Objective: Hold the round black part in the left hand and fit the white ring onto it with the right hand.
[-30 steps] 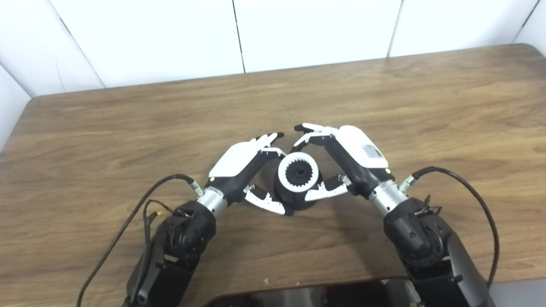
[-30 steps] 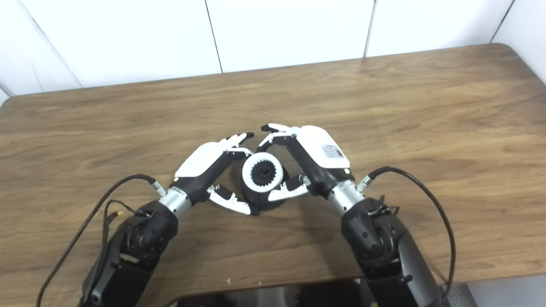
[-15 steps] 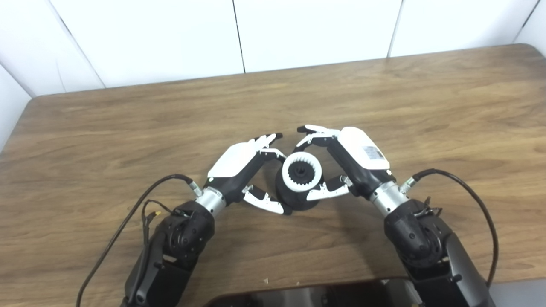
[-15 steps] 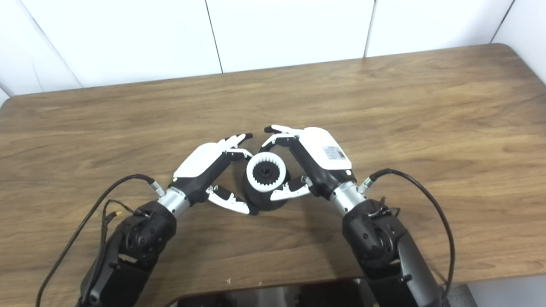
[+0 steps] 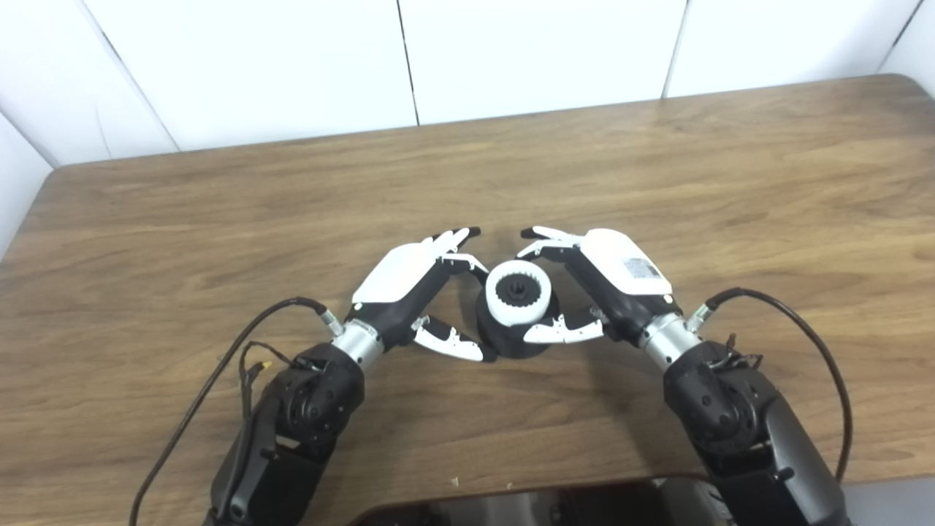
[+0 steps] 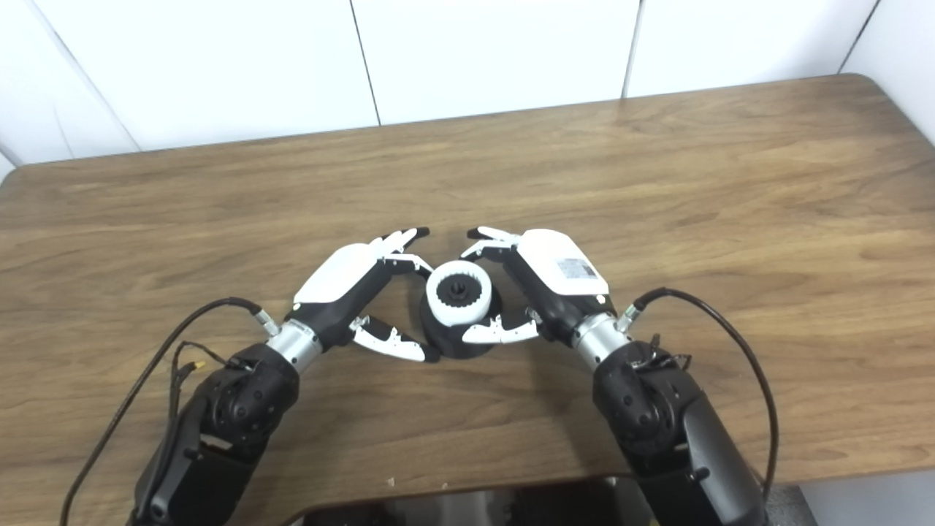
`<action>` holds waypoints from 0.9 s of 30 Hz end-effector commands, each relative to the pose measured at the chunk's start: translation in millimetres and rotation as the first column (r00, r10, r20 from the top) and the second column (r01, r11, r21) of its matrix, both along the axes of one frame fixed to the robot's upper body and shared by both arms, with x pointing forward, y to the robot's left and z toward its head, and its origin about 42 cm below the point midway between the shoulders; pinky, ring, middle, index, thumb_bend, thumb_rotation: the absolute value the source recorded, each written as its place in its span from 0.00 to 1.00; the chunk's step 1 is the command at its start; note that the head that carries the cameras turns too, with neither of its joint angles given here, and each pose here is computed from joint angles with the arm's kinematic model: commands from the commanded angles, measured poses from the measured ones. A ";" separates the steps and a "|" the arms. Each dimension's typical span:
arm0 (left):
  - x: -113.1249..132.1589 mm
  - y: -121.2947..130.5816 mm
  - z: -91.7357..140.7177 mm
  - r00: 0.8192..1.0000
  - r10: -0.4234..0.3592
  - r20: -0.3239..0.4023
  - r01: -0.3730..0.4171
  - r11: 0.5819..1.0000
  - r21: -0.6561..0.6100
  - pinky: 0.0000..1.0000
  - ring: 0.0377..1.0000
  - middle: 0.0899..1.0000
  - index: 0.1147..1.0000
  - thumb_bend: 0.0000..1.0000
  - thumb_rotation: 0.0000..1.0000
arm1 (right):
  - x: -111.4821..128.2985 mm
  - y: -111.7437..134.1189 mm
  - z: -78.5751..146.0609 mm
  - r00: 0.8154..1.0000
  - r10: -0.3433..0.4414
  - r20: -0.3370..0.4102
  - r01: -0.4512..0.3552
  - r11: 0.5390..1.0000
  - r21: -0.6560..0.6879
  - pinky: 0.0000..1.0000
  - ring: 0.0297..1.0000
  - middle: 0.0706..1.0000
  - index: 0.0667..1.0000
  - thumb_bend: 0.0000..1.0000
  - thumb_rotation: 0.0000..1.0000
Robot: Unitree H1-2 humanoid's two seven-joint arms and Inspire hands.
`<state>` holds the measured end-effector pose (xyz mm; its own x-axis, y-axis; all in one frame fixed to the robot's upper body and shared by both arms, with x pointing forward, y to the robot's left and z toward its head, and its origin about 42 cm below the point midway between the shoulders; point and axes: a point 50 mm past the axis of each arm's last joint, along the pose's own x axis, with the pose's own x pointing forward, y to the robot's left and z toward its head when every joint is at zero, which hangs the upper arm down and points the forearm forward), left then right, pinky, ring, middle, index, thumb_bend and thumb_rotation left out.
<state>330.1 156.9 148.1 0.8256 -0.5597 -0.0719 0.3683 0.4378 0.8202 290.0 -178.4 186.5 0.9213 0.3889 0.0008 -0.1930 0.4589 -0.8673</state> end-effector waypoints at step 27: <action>7.8 -1.4 23.1 0.996 -0.010 0.087 0.013 1.000 -0.025 1.00 1.00 1.00 0.57 0.96 0.30 | 4.4 -8.0 21.2 0.979 0.064 -0.195 -0.107 0.969 -0.221 0.89 1.00 1.00 1.00 1.00 0.47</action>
